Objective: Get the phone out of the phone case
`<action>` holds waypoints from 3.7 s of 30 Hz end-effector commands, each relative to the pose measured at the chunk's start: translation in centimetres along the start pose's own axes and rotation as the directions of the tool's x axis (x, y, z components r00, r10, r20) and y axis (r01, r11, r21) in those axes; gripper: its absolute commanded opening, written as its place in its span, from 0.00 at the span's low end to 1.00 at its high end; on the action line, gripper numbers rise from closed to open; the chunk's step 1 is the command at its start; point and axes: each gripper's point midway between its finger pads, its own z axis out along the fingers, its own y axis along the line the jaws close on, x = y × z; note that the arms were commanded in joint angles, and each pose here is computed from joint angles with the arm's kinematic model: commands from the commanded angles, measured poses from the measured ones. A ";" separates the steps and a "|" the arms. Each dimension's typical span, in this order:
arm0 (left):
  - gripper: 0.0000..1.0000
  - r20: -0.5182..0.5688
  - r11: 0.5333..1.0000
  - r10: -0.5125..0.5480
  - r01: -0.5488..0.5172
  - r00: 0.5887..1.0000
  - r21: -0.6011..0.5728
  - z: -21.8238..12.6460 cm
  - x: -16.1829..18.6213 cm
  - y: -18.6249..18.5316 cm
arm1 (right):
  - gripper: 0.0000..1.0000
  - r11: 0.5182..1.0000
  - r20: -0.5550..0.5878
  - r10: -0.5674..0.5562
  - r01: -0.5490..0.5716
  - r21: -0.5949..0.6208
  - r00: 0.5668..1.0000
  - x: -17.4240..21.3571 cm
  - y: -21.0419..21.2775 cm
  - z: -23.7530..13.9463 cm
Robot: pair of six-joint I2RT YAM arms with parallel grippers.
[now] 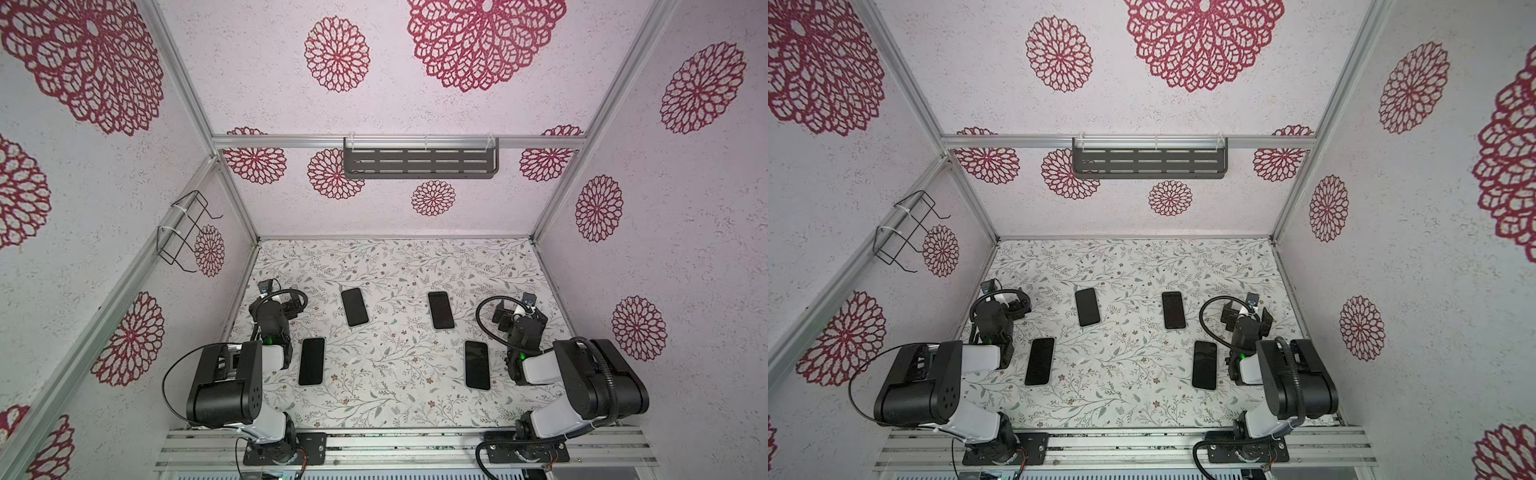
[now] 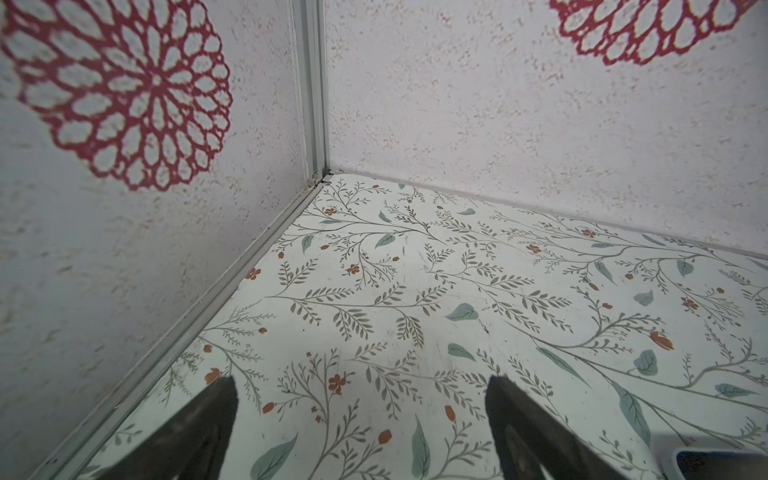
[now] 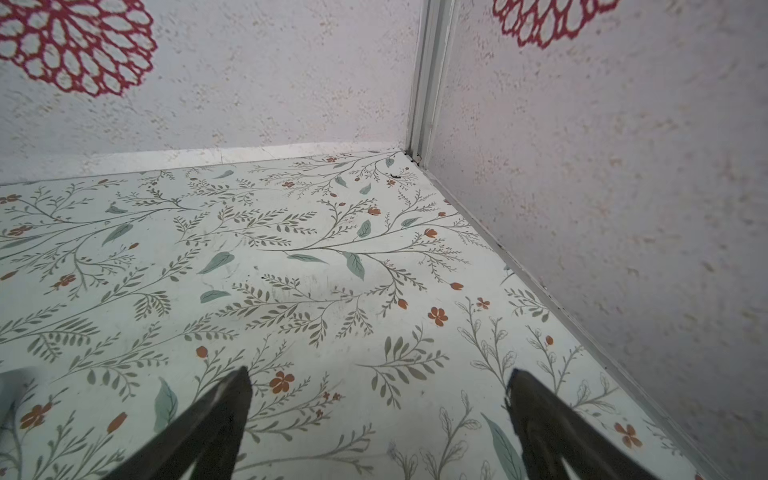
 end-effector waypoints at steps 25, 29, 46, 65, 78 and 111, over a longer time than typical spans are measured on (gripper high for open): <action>0.97 -0.002 0.999 0.014 -0.014 1.000 0.034 0.4 -0.2 -0.4 | 0.99 1.000 0.042 0.026 -0.026 0.010 0.999 -1.1 -0.1 -0.1; 0.97 -0.003 0.999 0.011 -0.011 1.000 0.036 0.4 -0.2 -0.4 | 0.99 1.000 0.042 0.026 -0.027 0.010 0.999 -1.1 -0.1 -0.1; 0.97 -0.182 0.969 -0.226 0.240 0.957 0.058 -8.7 -10.0 -5.0 | 0.99 0.980 -0.345 0.118 -0.166 -0.112 0.931 -7.0 2.5 -7.7; 0.97 -0.597 0.883 -0.055 0.318 0.800 0.345 -16.5 -5.7 -19.7 | 0.99 0.945 -0.816 0.029 -0.281 -0.165 0.577 5.6 6.8 -19.5; 0.97 -0.647 0.864 -0.053 0.360 0.761 0.352 -16.3 -3.4 -21.0 | 0.98 0.973 -0.860 -0.125 -0.107 -0.204 0.495 11.1 7.2 -21.3; 0.97 -0.739 0.762 -0.052 0.505 0.672 0.406 -16.7 -1.5 -26.8 | 0.63 0.958 -0.862 -0.200 -0.093 -0.273 0.466 12.9 9.3 -20.8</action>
